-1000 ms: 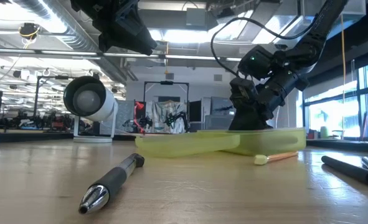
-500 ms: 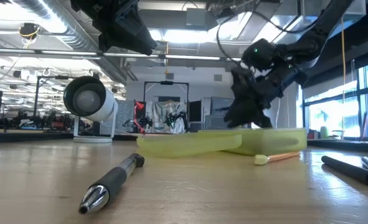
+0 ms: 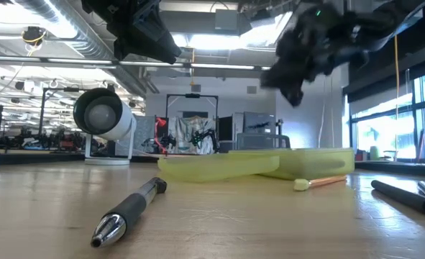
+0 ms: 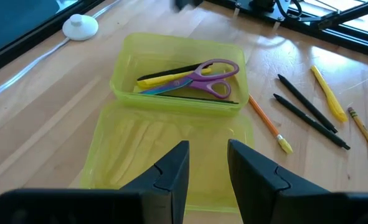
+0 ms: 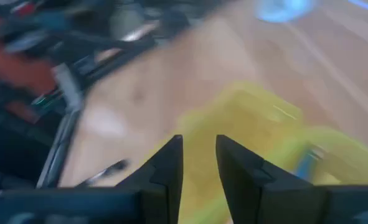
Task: Pick & place school supplies into a supply box
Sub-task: Put the yellow pen into the yellow supply box
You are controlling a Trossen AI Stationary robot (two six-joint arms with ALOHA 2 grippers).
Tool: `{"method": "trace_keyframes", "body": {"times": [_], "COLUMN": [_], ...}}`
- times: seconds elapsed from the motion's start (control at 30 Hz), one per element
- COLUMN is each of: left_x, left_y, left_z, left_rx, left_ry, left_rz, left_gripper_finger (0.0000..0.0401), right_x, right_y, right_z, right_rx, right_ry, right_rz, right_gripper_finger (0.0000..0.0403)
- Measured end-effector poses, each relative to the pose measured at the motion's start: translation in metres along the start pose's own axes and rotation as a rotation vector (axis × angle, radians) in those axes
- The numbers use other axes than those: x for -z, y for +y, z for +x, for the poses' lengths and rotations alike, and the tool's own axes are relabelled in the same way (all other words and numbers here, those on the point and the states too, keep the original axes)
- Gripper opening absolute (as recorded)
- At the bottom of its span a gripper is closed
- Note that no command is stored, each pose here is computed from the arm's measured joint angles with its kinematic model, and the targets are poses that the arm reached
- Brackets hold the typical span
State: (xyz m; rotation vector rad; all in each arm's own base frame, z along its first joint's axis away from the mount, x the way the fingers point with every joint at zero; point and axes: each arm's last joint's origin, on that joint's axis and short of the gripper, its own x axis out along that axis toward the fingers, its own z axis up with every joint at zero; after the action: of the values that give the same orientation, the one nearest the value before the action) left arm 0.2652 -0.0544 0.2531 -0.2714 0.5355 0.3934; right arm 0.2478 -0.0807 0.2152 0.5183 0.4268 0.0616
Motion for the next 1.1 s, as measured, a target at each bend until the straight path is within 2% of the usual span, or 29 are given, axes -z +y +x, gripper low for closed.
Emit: {"method": "trace_keyframes", "body": {"times": [0.13, 0.2, 0.4, 0.53, 0.7, 0.9, 1.0, 1.1], "left_x": [0.0, 0.0, 0.0, 0.0, 0.0, 0.001, 0.001, 0.0], "left_y": [0.0, 0.0, 0.0, 0.0, 0.0, -0.002, -0.002, -0.003], "left_z": [0.0, 0.0, 0.0, 0.0, 0.0, 0.0, 0.0, 0.0], "left_rx": [0.0, 0.0, 0.001, -0.005, 0.003, 0.061, 0.069, 0.072], "left_ry": [0.0, 0.0, 0.0, -0.003, 0.0, 0.028, 0.032, 0.026], "left_rz": [0.0, 0.0, 0.0, 0.0, -0.001, -0.004, -0.004, -0.008], "left_gripper_finger": [0.0102, 0.0102, 0.0102, 0.0102, 0.0102, 0.0102, 0.0102, 0.0102], "right_x": [0.002, 0.009, 0.041, 0.06, 0.069, 0.094, 0.103, 0.111], "right_y": [0.038, 0.056, 0.09, 0.107, 0.12, 0.13, 0.14, 0.148], "right_z": [-0.014, -0.022, -0.041, -0.044, -0.041, -0.042, -0.039, -0.036], "right_rx": [-0.178, -0.215, -0.101, -0.091, -0.011, -0.074, -0.121, -0.102], "right_ry": [0.028, 0.068, 0.237, 0.343, 0.423, 0.626, 0.642, 0.673], "right_rz": [-0.234, -0.32, -0.494, -0.614, -0.665, -0.72, -0.757, -0.789], "right_gripper_finger": [0.01, 0.01, 0.01, 0.01, 0.01, 0.01, 0.01, 0.01]}}
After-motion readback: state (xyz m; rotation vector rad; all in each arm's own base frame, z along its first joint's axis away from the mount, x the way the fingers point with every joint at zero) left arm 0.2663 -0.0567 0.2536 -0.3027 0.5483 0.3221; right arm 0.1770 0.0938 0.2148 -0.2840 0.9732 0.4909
